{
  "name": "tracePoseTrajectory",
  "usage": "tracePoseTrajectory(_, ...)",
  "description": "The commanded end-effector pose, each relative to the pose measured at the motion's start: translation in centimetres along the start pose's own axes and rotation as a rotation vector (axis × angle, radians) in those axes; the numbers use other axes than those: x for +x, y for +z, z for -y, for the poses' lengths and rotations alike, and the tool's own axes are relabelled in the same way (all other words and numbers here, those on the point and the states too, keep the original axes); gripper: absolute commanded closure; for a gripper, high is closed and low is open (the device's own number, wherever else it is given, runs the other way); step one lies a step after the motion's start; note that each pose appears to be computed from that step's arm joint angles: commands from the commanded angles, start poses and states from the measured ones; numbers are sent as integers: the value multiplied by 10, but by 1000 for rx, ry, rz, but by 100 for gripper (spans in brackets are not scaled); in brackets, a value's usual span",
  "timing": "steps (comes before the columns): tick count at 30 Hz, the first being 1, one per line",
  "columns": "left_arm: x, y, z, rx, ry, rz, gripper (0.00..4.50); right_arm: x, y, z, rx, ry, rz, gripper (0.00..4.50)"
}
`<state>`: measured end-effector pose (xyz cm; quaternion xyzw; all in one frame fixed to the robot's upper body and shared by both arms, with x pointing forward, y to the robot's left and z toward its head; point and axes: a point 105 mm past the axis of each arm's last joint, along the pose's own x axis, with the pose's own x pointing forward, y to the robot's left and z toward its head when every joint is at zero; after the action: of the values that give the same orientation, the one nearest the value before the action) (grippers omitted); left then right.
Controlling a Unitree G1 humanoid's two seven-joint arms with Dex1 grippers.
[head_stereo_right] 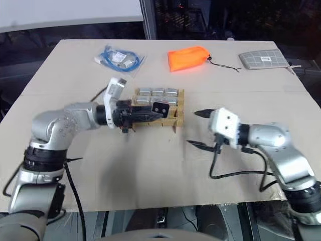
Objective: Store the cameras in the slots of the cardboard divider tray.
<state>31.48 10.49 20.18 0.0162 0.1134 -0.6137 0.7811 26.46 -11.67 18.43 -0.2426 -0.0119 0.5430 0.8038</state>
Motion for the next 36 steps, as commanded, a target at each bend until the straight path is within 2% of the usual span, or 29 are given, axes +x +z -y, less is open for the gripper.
tracePoseTrajectory(1, 5, 8, -21, 223, 34, -72, 376, -27, 16, 6, 86, -28, 22, 8)
tracePoseTrajectory(5, 15, 5, -39, 371, 4, -194, 376, -53, -5, 1, 202, -46, -118, 8)
tracePoseTrajectory(8, 22, 3, -49, 437, -23, -284, 376, -65, -7, 0, 224, -76, -161, 8)
tracePoseTrajectory(15, 30, 3, -67, 517, -83, -466, 376, -66, 2, -8, 236, -122, -130, 8)
tracePoseTrajectory(21, 24, 9, -74, 563, -119, -618, 376, -70, 3, -12, 244, -157, -136, 8)
tracePoseTrajectory(27, 24, 15, -71, 596, -175, -693, 376, -71, 2, -15, 246, -168, -134, 8)
tracePoseTrajectory(36, 20, 6, -69, 602, -219, -798, 376, -70, 5, -10, 216, -178, -123, 8)
